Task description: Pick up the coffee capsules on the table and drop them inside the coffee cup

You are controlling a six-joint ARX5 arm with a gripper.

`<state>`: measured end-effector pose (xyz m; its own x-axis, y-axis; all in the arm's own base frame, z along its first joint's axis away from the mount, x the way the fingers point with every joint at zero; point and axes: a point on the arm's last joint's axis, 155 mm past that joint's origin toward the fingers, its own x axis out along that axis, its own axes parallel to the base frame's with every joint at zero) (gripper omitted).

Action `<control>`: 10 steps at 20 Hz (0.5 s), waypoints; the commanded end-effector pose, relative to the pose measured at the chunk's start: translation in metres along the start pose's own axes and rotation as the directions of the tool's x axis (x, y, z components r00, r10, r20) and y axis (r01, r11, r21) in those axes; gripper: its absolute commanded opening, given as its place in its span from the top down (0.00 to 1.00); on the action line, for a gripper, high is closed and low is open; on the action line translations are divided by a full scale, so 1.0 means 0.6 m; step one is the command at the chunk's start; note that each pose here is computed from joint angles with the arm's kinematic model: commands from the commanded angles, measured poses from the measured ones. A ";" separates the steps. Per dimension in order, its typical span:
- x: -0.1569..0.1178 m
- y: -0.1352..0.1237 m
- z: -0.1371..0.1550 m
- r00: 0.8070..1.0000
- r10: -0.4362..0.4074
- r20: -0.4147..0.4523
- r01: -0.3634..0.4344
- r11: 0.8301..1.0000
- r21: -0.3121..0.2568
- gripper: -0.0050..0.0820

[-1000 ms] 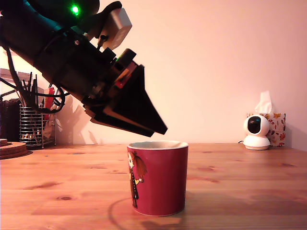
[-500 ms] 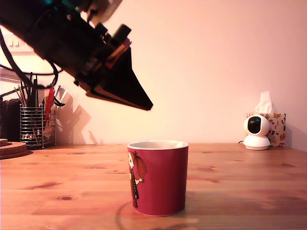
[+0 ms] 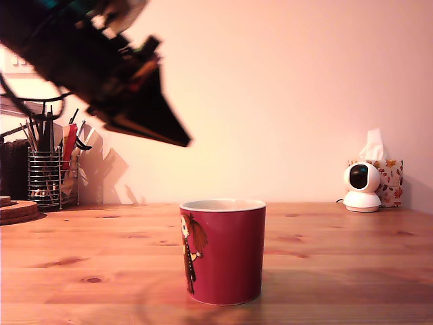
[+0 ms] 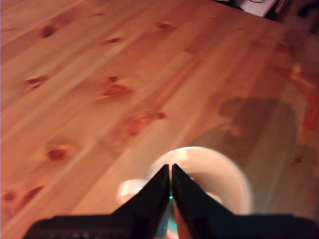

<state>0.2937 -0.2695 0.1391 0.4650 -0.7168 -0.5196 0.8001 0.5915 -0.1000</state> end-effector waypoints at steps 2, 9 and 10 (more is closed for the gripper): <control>-0.027 0.031 0.025 0.998 0.044 0.055 -0.043 0.999 -0.006 0.96; -0.094 0.115 0.024 0.978 0.193 0.084 -0.186 0.979 -0.082 0.96; -0.104 0.125 0.023 0.973 0.213 0.086 -0.205 0.974 -0.093 0.96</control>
<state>0.3322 -0.1897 0.1817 0.6540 -0.6111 -0.4459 0.6550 0.7524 -0.0704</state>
